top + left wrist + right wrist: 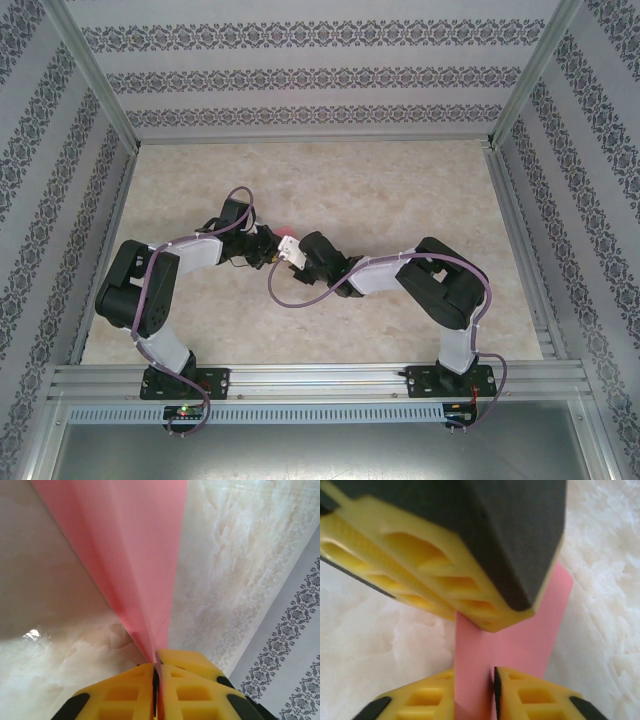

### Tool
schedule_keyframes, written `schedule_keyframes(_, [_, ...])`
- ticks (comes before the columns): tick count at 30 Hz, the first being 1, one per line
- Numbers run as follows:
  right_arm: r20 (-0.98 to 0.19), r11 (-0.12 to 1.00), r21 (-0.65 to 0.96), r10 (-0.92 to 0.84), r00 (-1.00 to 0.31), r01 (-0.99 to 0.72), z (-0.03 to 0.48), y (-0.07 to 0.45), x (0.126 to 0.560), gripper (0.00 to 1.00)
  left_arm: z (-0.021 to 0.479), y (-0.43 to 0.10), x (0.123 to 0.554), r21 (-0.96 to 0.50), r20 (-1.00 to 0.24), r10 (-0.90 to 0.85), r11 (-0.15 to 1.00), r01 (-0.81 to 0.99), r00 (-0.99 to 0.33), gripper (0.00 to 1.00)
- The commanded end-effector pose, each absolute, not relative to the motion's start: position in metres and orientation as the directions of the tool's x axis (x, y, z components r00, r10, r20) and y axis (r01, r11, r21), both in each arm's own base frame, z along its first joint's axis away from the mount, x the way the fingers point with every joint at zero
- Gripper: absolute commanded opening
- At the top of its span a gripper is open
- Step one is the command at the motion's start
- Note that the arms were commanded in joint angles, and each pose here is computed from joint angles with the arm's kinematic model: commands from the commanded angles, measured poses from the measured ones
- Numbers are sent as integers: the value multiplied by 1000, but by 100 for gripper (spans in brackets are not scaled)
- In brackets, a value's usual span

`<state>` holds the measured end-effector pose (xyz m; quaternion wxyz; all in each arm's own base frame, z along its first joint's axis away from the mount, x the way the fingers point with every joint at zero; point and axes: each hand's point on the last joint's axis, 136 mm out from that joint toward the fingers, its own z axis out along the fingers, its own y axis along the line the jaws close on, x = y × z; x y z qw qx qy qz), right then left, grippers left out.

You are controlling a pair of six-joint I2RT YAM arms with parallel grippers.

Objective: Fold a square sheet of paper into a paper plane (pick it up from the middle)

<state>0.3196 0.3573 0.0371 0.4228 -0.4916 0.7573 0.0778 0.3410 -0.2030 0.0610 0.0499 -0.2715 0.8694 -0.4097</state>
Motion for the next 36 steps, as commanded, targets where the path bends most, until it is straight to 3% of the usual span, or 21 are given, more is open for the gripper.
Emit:
schedule_keyframes(1, [-732, 505, -290, -664, -151, -813, 40, 362, 321, 18, 72, -194, 340, -733, 107, -519, 536, -419, -848, 19])
schedule_keyframes(5, [-753, 518, -225, -630, -190, -826, 41, 361, 317, 10, 83, -174, 344, -733, 63, -545, 544, -409, -836, 29])
schedule_keyframes(11, [-779, 530, -127, -577, -246, -839, 44, 361, 315, 9, 95, -139, 342, -742, 7, -615, 526, -417, -788, 46])
schedule_keyframes(23, [-772, 533, 35, -522, -361, -845, 45, 371, 314, 6, 94, -125, 327, -765, -76, -638, 530, -366, -766, 53])
schedule_keyframes(28, [-745, 527, 164, -488, -454, -834, 49, 377, 310, 4, 95, -124, 324, -788, -111, -642, 522, -327, -758, 61])
schedule_keyframes(36, [-647, 522, 419, -403, -647, -743, 52, 390, 307, 0, 89, -125, 321, -805, -126, -642, 512, -300, -756, 87])
